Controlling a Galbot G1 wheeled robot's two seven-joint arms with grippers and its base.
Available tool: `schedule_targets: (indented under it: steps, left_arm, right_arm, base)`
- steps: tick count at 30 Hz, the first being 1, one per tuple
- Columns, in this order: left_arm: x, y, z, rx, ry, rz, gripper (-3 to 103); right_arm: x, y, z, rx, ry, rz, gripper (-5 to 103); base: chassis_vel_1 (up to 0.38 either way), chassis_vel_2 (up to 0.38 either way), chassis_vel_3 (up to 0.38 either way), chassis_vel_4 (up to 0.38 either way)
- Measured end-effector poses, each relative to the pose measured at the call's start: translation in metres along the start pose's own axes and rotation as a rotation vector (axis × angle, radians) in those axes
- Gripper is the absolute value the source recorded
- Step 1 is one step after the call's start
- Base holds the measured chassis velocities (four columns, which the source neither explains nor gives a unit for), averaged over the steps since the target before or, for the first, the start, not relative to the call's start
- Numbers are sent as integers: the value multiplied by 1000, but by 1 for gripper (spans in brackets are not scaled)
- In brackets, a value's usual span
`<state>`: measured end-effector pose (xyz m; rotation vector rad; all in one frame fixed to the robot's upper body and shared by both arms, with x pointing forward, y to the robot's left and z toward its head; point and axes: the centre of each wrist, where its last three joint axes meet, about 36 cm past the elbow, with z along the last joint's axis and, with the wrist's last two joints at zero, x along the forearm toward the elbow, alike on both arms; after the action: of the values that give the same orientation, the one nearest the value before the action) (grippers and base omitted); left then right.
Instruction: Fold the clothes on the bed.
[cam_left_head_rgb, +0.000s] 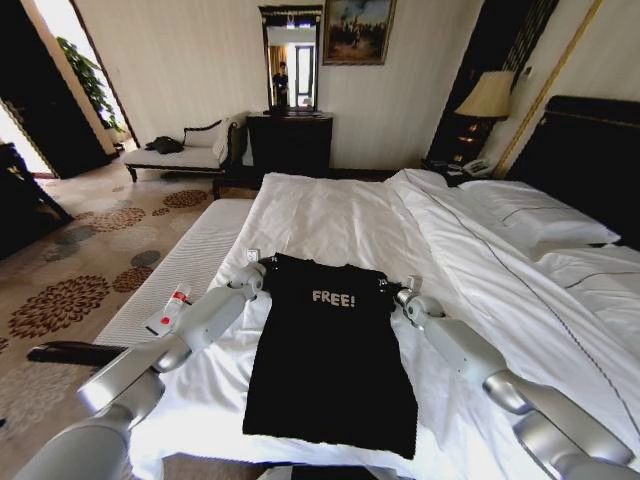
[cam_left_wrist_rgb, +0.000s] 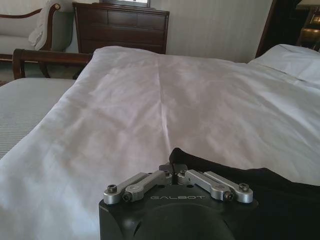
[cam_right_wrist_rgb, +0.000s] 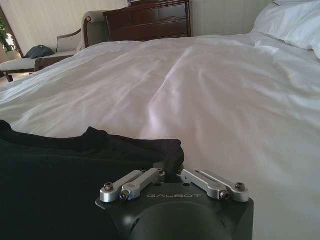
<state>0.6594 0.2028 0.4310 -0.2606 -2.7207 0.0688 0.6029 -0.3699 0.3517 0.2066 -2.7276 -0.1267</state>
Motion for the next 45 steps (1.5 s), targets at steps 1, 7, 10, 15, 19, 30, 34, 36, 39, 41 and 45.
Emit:
schedule_targets:
  steps: [1, 7, 10, 15, 19, 30, 34, 36, 39, 41, 45]
  left_arm:
    - [2, -1, -1, -3, 9, -4, 0]
    - [13, 2, 6, -7, 28, -18, 14]
    - [18, 7, 8, -16, 23, -23, 19]
    - [35, 10, 12, -31, 4, -11, 35]
    - [51, 12, 20, -45, -9, -5, 57]
    - [95, 36, 29, -65, -42, -16, 94]
    - [121, 50, 36, -93, -43, -16, 100]
    - [127, 54, 38, -98, -43, -19, 100]
    - [145, 65, 42, -110, -45, -35, 100]
    - [150, 69, 43, -114, -46, -42, 100]
    - [166, 79, 46, -126, -46, -55, 100]
  right_arm:
    - [1, 1, 0, 5, -1, -4, -1]
    - [16, 11, -5, 19, -18, -47, 20]
    - [22, 16, -10, 23, -32, -59, 25]
    - [31, 16, -24, 13, -73, -42, 47]
    - [39, 6, -36, -15, -107, -13, 64]
    - [98, -36, -47, -537, -25, 5, 99]
    - [118, -49, -30, -687, 20, -3, 100]
    - [121, -48, -26, -704, 31, -8, 100]
    - [126, -43, -11, -737, 61, -10, 100]
    - [126, -42, -6, -748, 66, -6, 100]
    - [127, -40, 7, -792, 76, 1, 100]
  base:
    - [0, 0, 0, 0]
    - [0, 0, 0, 0]
    - [0, 0, 0, 0]
    - [0, 0, 0, 0]
    - [0, 0, 0, 0]
    - [0, 0, 0, 0]
    - [0, 0, 0, 0]
    - [0, 0, 0, 0]
    - [0, 0, 0, 0]
    - [0, 0, 0, 0]
    - [0, 0, 0, 0]
